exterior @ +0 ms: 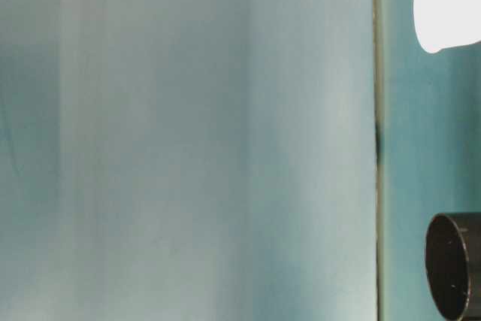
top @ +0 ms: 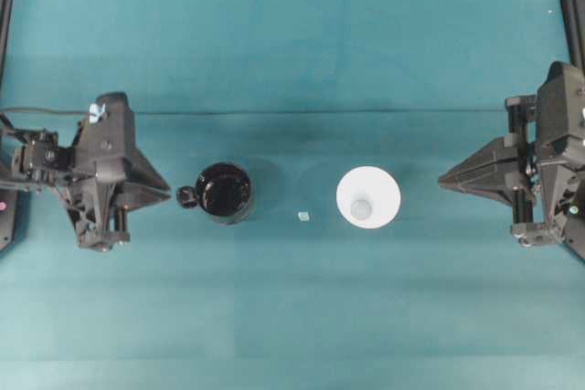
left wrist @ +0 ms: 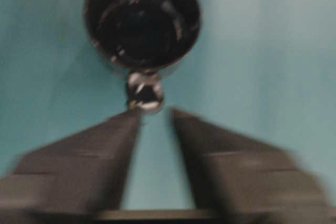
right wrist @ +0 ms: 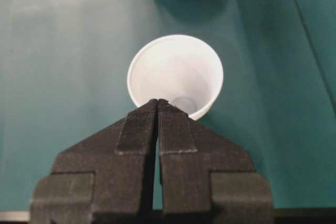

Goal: Put a paper cup into the cup holder on your left arm.
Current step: 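Move the left gripper toward the black cup holder's handle, then close the left gripper on the black cup holder's handle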

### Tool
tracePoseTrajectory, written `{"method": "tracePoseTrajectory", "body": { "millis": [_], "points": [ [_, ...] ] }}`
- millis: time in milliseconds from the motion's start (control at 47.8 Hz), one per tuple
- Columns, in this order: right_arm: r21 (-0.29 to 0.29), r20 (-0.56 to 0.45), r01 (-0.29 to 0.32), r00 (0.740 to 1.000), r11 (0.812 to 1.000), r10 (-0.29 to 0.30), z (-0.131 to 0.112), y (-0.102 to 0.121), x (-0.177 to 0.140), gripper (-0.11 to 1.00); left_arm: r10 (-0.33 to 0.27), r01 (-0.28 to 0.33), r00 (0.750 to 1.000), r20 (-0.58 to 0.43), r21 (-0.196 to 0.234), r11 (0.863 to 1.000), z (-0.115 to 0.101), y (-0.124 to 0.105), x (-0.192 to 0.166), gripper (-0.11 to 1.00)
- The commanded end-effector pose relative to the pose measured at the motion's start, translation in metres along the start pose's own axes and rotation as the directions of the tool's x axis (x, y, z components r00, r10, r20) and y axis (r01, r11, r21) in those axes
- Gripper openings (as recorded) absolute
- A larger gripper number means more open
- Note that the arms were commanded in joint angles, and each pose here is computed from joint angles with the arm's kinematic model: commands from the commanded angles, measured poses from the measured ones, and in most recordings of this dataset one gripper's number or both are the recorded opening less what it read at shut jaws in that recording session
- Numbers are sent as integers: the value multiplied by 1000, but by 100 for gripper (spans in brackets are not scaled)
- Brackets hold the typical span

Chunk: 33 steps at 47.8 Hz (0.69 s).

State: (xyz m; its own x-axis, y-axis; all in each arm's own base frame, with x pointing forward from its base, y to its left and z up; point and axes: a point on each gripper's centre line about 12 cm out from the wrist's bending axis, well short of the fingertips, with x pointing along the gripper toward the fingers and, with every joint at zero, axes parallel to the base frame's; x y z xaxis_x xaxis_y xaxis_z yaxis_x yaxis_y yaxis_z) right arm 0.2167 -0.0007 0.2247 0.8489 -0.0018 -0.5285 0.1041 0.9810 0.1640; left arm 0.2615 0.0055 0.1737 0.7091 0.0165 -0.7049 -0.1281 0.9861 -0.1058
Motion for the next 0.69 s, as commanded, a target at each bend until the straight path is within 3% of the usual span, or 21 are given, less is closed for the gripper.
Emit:
{"method": "tracePoseTrajectory", "body": {
  "millis": [0,84,167,335,670],
  "points": [
    [14,32,-6,999,1000,5,13,2,-2,3,3,-3,1000,-9,-9,1000,-3,1,3,53],
    [16,32,-6,999,1000,6,13,2,-2,3,4,-4,1000,-20,-18,1000,-7,1,6,79],
    [14,32,-6,999,1000,5,13,2,-2,3,6,-7,999,-33,-19,1000,-8,2,11,95],
    [14,30,-6,1000,1000,5,12,2,-2,3,12,-14,998,-66,-22,1000,-6,2,24,90],
    [14,30,-5,1000,1000,5,12,2,-2,3,22,-26,993,-119,-33,999,4,1,51,90]
  ]
}}
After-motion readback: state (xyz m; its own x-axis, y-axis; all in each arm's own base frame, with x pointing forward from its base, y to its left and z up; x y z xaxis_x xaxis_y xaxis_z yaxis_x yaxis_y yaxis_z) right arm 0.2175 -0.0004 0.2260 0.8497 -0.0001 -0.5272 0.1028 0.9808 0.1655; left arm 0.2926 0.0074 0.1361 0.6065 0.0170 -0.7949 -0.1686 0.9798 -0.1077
